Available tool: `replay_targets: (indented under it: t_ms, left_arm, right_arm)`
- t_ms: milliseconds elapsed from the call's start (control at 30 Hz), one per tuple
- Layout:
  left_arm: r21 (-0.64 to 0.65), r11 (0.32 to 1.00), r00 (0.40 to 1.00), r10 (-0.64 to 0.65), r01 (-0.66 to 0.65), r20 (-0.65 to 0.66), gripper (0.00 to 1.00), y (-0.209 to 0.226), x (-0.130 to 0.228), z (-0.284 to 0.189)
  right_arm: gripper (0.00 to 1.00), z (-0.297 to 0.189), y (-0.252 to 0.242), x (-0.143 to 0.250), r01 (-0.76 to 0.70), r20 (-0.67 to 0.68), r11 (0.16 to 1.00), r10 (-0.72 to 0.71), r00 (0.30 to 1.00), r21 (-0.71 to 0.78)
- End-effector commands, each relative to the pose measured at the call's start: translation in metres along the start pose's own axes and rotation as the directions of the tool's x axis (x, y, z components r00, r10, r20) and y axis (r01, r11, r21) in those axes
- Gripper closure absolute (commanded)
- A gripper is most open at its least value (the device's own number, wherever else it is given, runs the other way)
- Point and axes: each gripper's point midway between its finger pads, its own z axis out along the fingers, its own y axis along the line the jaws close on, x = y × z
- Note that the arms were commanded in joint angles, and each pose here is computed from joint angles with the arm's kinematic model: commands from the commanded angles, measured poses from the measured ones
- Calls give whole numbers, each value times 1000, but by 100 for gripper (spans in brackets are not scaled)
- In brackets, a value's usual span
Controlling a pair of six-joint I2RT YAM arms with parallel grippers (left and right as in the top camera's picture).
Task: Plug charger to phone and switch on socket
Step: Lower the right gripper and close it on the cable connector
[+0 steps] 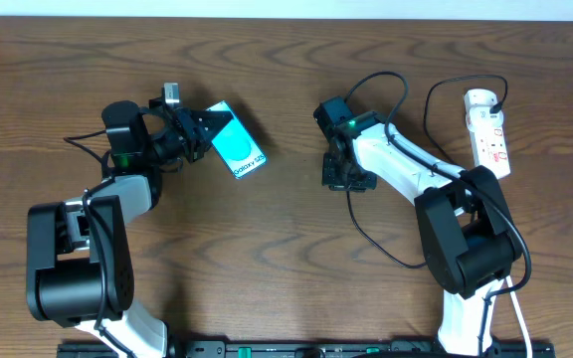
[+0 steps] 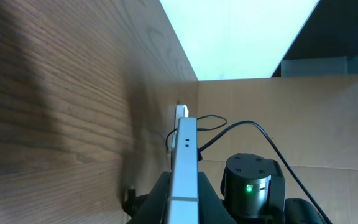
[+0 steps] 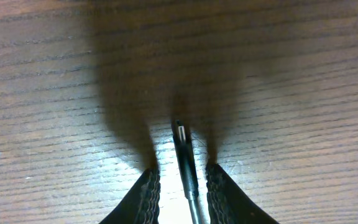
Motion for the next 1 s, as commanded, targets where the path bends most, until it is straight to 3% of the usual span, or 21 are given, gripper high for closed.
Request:
replay_targets:
  t_ms: [0,967]
  left_arm:
    - [14,1000,1000,24,-24,-5,93,-6,-1,0]
    - [14,1000,1000,24,-24,-5,92,-6,-1,0]
  right_arm:
    - [76,3,-5,-1,-9,9,1000,9,1000,26]
    - [80,3,-2,-1,-4,15,1000,3,1000,24]
